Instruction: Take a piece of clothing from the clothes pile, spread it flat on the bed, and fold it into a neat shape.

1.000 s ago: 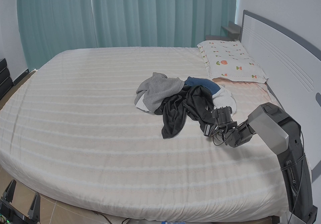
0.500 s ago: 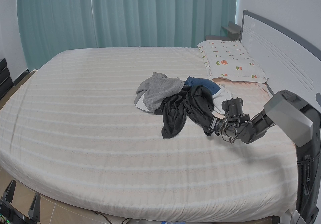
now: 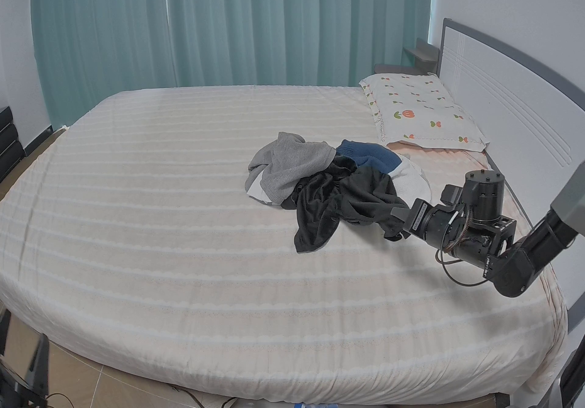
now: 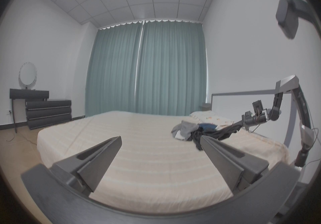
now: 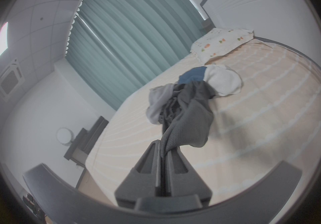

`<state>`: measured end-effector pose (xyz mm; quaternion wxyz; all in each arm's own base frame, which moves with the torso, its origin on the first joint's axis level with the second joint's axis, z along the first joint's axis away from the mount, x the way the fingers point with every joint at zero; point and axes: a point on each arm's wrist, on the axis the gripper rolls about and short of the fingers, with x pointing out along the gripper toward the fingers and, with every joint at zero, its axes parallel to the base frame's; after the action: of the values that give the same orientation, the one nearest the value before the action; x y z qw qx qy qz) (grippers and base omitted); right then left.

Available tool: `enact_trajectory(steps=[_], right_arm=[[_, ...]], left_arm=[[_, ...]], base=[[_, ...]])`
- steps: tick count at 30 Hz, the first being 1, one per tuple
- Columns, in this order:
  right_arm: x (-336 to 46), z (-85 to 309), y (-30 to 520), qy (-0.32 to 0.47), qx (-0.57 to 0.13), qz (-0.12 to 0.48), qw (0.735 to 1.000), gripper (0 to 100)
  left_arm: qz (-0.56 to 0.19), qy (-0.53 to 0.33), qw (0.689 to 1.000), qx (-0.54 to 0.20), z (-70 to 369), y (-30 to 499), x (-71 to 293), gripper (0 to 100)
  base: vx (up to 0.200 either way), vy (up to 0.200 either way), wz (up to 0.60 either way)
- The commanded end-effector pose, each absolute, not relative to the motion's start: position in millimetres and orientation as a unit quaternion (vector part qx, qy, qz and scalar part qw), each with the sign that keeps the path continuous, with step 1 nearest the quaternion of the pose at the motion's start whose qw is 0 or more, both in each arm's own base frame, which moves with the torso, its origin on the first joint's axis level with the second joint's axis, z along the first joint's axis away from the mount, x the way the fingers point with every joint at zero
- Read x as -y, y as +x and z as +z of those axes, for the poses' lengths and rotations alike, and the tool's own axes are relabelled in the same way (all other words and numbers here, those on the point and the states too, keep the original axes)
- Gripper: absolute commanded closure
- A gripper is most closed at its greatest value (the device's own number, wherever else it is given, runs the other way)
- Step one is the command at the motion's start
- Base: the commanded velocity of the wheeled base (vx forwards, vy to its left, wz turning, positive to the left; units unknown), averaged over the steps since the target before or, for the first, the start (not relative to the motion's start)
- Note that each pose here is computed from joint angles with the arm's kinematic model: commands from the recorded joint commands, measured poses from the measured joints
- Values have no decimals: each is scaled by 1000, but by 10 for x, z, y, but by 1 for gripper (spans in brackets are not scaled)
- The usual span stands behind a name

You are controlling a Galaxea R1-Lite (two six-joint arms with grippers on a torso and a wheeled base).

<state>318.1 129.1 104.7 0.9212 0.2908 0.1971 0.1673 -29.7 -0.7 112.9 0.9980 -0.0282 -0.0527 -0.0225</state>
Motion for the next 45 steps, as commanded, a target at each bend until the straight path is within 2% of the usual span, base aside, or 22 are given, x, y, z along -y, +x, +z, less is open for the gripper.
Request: enact_trajectory(steps=[1, 7, 11, 16, 21, 28, 34, 39, 45], right_arm=[[-1302, 1732, 2435, 324, -120, 268, 899, 100], [-1341, 1957, 2189, 328, -89, 307, 889, 100], [-1313, 2024, 2166, 332, -77, 309, 888, 100], [-1310, 2042, 2175, 331, -72, 309, 889, 100], [-1308, 2059, 2172, 332, -69, 311, 888, 100], [-1402, 2039, 2219, 325, -78, 327, 884, 100], [-1485, 2153, 2200, 317, -68, 344, 881, 100], [-1531, 2255, 2183, 297, -50, 355, 885, 100], [-1676, 2264, 2056, 292, -57, 373, 879, 100]], left_arm=[[-69, -28, 997, 37, 2016, -65, 24, 0], [-74, -31, 996, -50, 2129, 535, 44, 0], [-82, -34, 992, -92, 2076, 865, 71, 0], [-144, -40, 973, -176, 1858, 1455, 321, 0], [-186, -31, 960, -209, 1641, 1833, 590, 0], [-187, -49, 958, -211, 1324, 2238, 1035, 0], [-205, -41, 953, -220, 1156, 2352, 1359, 0], [-242, -39, 940, -239, 990, 2421, 1790, 0], [-211, -57, 948, -229, 815, 2614, 2143, 0]], base=[[0, 0, 0], [0, 0, 0], [0, 0, 0], [0, 0, 0], [0, 0, 0], [0, 0, 0], [0, 0, 0], [0, 0, 0], [0, 0, 0]])
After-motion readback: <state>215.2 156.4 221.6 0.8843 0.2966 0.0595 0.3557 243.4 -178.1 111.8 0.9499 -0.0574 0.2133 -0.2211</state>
